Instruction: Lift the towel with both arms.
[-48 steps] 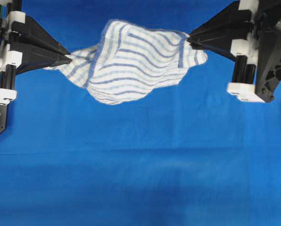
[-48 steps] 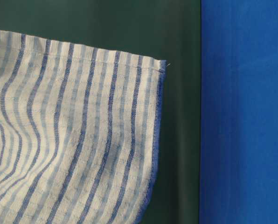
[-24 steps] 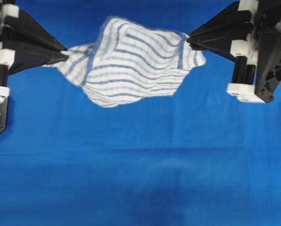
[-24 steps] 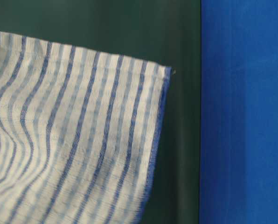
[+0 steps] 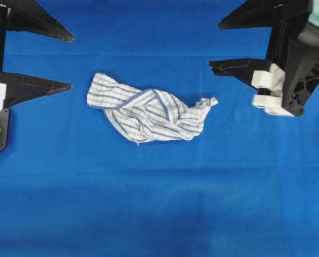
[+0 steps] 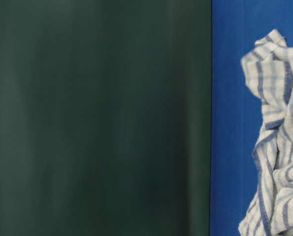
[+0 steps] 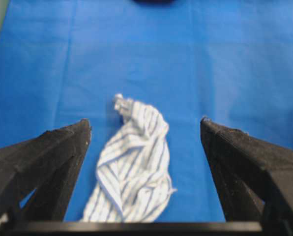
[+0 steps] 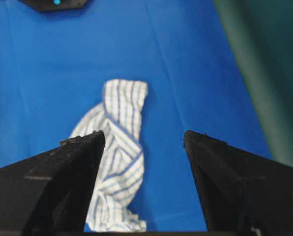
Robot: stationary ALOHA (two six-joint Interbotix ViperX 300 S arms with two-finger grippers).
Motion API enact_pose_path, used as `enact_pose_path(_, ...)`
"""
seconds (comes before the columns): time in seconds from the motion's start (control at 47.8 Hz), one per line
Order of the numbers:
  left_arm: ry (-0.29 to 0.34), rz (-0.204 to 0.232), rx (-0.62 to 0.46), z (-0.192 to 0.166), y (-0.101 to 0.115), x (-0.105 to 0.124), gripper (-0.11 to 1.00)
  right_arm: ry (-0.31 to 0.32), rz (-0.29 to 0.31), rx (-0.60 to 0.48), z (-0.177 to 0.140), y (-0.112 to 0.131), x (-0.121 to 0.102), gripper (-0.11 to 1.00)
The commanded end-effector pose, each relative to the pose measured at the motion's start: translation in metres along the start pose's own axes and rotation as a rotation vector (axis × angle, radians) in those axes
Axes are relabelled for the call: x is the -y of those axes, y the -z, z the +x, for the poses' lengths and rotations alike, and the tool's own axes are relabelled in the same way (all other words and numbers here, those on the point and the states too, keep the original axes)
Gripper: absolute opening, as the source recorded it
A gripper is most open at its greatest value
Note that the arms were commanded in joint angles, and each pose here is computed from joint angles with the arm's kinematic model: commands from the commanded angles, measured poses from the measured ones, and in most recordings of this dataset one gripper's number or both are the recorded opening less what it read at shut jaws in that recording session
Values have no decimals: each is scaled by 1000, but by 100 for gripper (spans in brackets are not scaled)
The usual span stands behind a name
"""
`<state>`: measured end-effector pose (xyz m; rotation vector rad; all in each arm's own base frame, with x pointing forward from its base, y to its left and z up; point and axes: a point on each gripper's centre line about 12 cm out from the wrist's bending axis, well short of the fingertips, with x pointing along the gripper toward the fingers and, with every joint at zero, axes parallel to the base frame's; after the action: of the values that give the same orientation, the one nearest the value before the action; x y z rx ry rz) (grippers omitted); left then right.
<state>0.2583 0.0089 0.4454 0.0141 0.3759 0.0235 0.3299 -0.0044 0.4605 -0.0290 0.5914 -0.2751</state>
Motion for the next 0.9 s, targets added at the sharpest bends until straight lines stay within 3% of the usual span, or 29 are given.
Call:
enact_pose_path(0.0, 0, -6, 3, 5, 3, 0, 88, 1, 0, 0, 0, 2, 0, 67)
enact_pose_path(0.147, 20, -1, -33, 24, 27, 6, 88, 1, 8, -58, 16, 24, -5, 67)
enact_pose_path(0.481, 75, 20, -120, 84, 113, 26, 88, -50, 35, -143, 78, 98, -27, 67)
enact_pose_path(0.649, 90, 27, -165, 105, 139, 33, 88, -73, 48, -191, 106, 132, -38, 67)
enact_pose_path(0.879, 105, 41, -242, 131, 175, 41, 88, -107, 21, -263, 144, 172, -56, 66)
